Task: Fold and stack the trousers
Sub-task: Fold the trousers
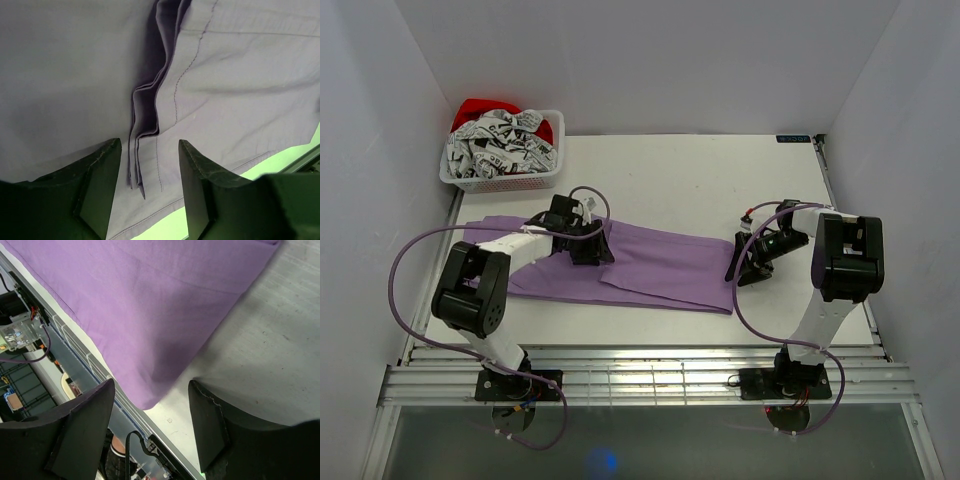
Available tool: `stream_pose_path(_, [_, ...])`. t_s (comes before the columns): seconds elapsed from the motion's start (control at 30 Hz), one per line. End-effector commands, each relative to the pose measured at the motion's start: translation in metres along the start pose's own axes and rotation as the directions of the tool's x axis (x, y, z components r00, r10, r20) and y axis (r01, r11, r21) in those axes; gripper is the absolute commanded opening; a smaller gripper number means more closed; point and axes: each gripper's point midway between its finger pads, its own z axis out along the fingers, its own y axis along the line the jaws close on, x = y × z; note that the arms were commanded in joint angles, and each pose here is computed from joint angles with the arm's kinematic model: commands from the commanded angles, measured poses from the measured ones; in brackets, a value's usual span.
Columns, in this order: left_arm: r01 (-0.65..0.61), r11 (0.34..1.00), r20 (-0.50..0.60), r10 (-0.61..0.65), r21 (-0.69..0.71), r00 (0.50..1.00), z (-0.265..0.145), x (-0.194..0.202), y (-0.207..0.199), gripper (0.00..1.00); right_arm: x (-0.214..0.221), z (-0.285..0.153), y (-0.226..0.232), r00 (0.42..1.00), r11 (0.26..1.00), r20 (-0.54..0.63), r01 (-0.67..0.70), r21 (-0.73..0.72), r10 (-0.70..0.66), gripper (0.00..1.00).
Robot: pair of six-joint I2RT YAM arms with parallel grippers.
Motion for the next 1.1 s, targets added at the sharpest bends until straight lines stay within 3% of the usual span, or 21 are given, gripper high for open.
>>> stream_pose_path(0.0, [0.003, 0.999, -0.009, -0.003, 0.044, 1.0, 0.002, 0.001, -0.007, 0.58, -0.002, 0.009, -0.045, 0.995, 0.983, -0.02, 0.097, 0.156, -0.095, 0.68])
stream_pose_path(0.13, [0.036, 0.998, -0.042, -0.034, 0.046, 0.999, 0.003, 0.009, -0.007, 0.49, -0.003, 0.01, -0.046, 0.995, 0.983, -0.022, 0.096, 0.156, -0.094, 0.67])
stream_pose_path(0.47, [0.098, 0.995, -0.09, -0.099, -0.013, 0.991, 0.008, 0.021, 0.005, 0.43, -0.003, 0.01, -0.046, 0.995, 0.983, -0.025, 0.095, 0.154, -0.092, 0.67])
stream_pose_path(0.67, [0.112, 0.989, -0.085, -0.12, -0.095, 0.989, 0.006, 0.021, 0.017, 0.56, -0.004, 0.011, -0.046, 0.995, 0.984, -0.023, 0.095, 0.149, -0.092, 0.67])
stream_pose_path(0.8, [0.118, 0.988, -0.098, -0.128, -0.099, 0.987, 0.008, 0.027, 0.02, 0.56, -0.005, 0.011, -0.045, 0.995, 0.985, -0.021, 0.096, 0.146, -0.094, 0.67])
stream_pose_path(0.97, [0.13, 0.987, -0.125, -0.142, -0.098, 0.982, 0.014, 0.031, 0.02, 0.43, -0.006, 0.012, -0.045, 0.996, 0.986, -0.02, 0.09, 0.143, -0.088, 0.66])
stream_pose_path(1.07, [0.121, 0.989, -0.136, -0.131, -0.084, 0.982, 0.014, 0.032, 0.016, 0.28, -0.007, 0.011, -0.045, 0.996, 0.985, -0.018, 0.092, 0.144, -0.09, 0.66])
